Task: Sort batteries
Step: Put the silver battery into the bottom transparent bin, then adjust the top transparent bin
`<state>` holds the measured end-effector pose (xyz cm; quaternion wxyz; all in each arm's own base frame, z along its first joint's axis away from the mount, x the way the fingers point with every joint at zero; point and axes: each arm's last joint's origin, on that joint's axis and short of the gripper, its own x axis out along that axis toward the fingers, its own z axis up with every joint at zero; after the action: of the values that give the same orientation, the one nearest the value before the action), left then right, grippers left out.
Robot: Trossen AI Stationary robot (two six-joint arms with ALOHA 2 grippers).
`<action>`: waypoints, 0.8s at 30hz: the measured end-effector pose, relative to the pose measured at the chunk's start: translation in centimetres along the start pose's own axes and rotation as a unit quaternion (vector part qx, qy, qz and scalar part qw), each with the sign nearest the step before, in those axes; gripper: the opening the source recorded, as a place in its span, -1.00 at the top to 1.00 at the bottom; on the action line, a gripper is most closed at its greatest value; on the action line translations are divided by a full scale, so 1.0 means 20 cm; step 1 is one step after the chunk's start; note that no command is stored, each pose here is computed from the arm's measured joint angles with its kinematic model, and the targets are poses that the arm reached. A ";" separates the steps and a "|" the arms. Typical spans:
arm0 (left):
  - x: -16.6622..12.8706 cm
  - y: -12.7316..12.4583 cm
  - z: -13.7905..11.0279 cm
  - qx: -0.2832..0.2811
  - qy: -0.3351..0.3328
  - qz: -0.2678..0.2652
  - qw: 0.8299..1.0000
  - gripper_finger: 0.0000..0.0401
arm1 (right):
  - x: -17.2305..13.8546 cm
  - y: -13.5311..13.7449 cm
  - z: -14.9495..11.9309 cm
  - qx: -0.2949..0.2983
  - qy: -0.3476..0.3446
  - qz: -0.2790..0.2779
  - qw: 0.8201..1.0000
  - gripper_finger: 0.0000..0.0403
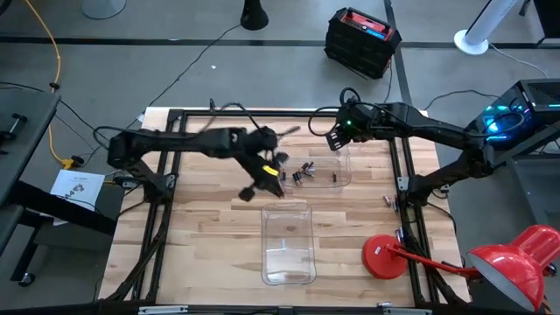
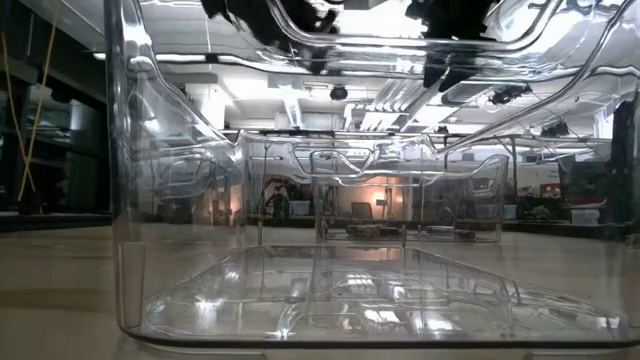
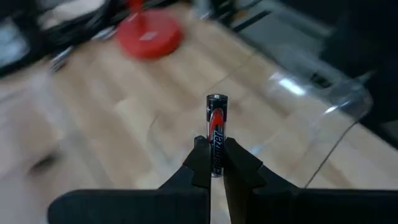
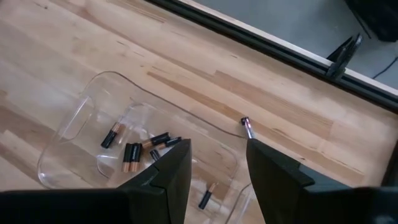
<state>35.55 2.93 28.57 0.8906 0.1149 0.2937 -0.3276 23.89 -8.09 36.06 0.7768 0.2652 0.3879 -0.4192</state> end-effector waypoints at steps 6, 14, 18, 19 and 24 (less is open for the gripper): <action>0.19 0.02 -0.05 -0.055 -0.025 -0.085 0.995 0.93 | 0.01 -0.02 0.02 -0.009 0.009 0.011 1.000 0.26; 0.32 -0.06 -0.04 -0.091 -0.003 -0.126 0.988 0.73 | 0.01 -0.02 0.02 -0.020 0.012 0.018 1.000 0.26; 0.30 -0.04 -0.04 -0.112 -0.009 -0.115 0.987 0.47 | 0.01 -0.02 0.01 -0.023 0.025 0.026 0.999 0.26; 0.30 -0.03 -0.05 -0.118 -0.009 -0.115 0.986 0.41 | 0.01 -0.02 0.01 -0.024 0.029 0.027 0.999 0.26; 0.28 -0.03 -0.06 -0.144 0.003 -0.122 0.982 0.19 | 0.01 -0.03 -0.02 -0.026 0.056 0.020 0.998 0.26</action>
<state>37.99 0.08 24.22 0.8500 -0.0499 0.3525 -0.3882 23.33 -8.24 35.71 0.7687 0.2756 0.4362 -0.3781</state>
